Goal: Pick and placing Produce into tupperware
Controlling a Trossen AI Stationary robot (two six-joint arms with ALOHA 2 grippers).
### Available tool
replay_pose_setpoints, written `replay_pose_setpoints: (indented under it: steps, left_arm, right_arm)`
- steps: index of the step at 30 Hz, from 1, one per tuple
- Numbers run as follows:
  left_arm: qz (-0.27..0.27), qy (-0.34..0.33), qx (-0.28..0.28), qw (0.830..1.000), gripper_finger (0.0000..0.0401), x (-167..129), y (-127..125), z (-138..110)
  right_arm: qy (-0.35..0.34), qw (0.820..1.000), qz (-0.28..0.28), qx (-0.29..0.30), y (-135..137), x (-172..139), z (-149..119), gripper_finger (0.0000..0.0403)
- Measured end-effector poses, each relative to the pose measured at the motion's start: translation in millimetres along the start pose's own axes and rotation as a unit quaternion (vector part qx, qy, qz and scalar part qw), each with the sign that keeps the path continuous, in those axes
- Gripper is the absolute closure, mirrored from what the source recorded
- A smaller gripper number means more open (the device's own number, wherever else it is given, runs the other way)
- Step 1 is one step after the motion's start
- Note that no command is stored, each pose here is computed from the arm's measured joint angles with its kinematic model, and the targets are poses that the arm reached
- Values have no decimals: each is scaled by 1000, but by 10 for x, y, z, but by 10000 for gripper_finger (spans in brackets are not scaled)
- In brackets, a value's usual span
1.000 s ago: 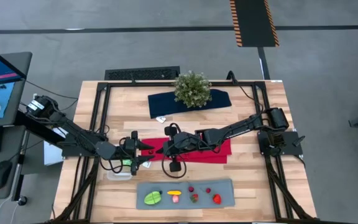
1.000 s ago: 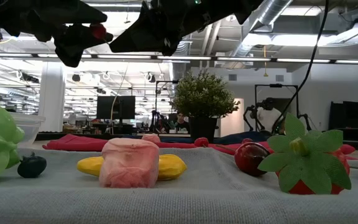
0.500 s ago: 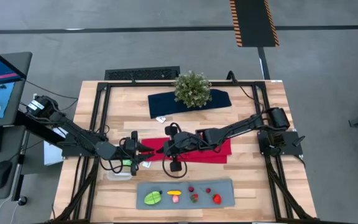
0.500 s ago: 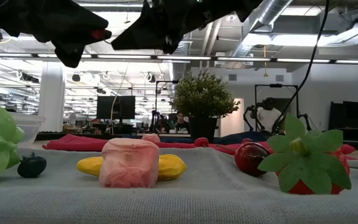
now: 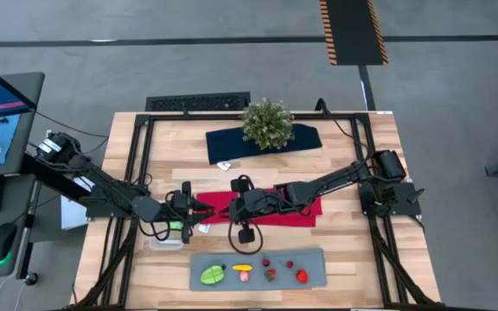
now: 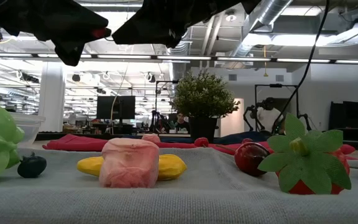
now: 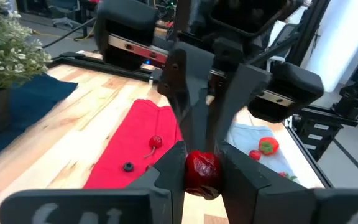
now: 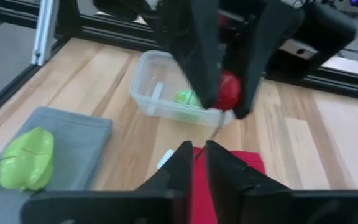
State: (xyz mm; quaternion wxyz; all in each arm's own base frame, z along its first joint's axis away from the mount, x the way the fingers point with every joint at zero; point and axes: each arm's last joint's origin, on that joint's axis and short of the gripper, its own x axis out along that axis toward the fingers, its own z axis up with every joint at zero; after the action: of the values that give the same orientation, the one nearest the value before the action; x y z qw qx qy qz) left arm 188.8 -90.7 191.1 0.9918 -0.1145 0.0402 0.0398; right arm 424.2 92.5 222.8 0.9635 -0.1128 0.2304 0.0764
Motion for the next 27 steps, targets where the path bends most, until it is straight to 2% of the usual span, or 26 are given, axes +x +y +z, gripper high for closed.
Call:
replay_pose_setpoints:
  steps: [6, 11, 14, 19, 27]
  left_arm:
    - [2, 0, 1, 1000, 332, -1, 1, 1]
    - [2, 0, 4, 1000, 332, -1, 1, 0]
    - [2, 3, 9, 1000, 332, -1, 3, -6]
    - [3, 29, 2, 1000, 332, -39, 28, -24]
    - [26, 96, -44, 994, 332, -192, 94, -77]
  right_arm:
    - [14, 1000, 3, 9, 34, -2, -24, 260]
    - [64, 998, 10, 25, 67, -11, -119, 179]
    - [95, 995, 13, 40, 86, -21, -177, 145]
    - [138, 988, 10, 62, 140, -45, -253, 129]
    - [179, 982, -4, 57, 306, -93, -311, 128]
